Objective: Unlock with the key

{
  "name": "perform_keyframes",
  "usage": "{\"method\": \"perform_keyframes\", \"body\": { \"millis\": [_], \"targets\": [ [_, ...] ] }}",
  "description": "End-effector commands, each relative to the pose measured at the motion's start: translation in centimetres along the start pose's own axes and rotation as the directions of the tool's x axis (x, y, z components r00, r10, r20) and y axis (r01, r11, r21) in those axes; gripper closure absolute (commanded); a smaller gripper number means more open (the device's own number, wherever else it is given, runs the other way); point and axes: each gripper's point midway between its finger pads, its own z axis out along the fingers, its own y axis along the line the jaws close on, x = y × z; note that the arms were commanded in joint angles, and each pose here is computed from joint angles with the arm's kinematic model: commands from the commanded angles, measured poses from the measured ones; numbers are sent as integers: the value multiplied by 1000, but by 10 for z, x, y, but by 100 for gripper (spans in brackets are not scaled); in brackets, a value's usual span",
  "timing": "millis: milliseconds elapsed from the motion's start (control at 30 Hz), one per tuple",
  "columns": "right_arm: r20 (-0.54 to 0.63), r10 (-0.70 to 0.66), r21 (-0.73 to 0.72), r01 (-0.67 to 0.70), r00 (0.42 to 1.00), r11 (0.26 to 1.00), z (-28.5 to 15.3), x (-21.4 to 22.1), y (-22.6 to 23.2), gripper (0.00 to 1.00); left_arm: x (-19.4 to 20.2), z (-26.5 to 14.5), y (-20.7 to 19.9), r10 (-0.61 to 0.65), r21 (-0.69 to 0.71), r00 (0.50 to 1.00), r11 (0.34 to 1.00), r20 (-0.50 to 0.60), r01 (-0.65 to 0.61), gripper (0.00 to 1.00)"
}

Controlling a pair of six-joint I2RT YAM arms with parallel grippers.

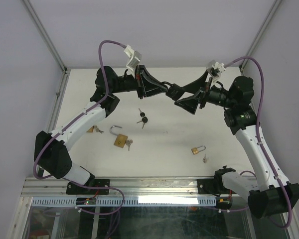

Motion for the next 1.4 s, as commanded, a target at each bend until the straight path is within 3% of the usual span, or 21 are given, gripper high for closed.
{"method": "perform_keyframes", "body": {
  "millis": [0, 100, 233, 467, 500, 533, 600, 667, 767, 900, 1033, 1167, 1367],
  "targets": [
    [93, -62, -72, 69, 994, 995, 1, -37, 16, 4, -57, 1, -47, 156, 97, 981, 981, 115, -167, 100],
    [101, -84, -122, 96, 991, 988, 3, -42, 21, 48, -56, 1, -47, 152, 101, 982, 981, 110, -163, 100],
    [91, -95, -175, 110, 991, 978, 1, -43, 32, 91, -56, 2, -46, 154, 105, 982, 981, 111, -166, 100],
    [83, -84, -174, 97, 993, 980, -5, -55, 44, 91, -38, 3, -30, 130, 66, 989, 989, 68, -135, 100],
    [55, -40, -170, 49, 998, 984, -6, -54, 46, 91, -29, 3, -26, 163, 72, 986, 984, 41, -166, 86],
    [36, -136, -188, 140, 990, 972, -8, -50, 47, 100, -19, 0, -24, 199, 89, 980, 976, 8, -199, 70],
    [-20, -173, -159, 168, 985, 973, -9, -43, 39, 100, -9, -3, -23, 225, 110, 974, 969, -30, -221, 43],
    [-74, -151, -133, 140, 986, 981, -10, -38, 34, 100, -2, -3, -21, 199, 117, 978, 975, -65, -190, 35],
    [-76, -155, -123, 145, 985, 982, -9, -42, 32, 100, 5, 0, -19, 179, 145, 978, 976, -107, -163, 43],
    [-57, -180, -85, 175, 982, 981, -8, -46, 25, 100, 5, 5, -25, 174, 188, 977, 971, -119, -150, 30],
    [-70, -195, -66, 190, 978, 980, -6, -47, 20, 100, 2, 8, -28, 205, 204, 971, 963, -121, -177, 25],
    [-67, -211, -70, 206, 975, 976, 2, -53, 21, 100, 5, 16, -29, 167, 206, 978, 969, -123, -139, 33],
    [-66, -228, -71, 223, 971, 972, 9, -55, 22, 100, 11, 22, -28, 121, 202, 983, 975, -137, -92, 54]
  ]
}}
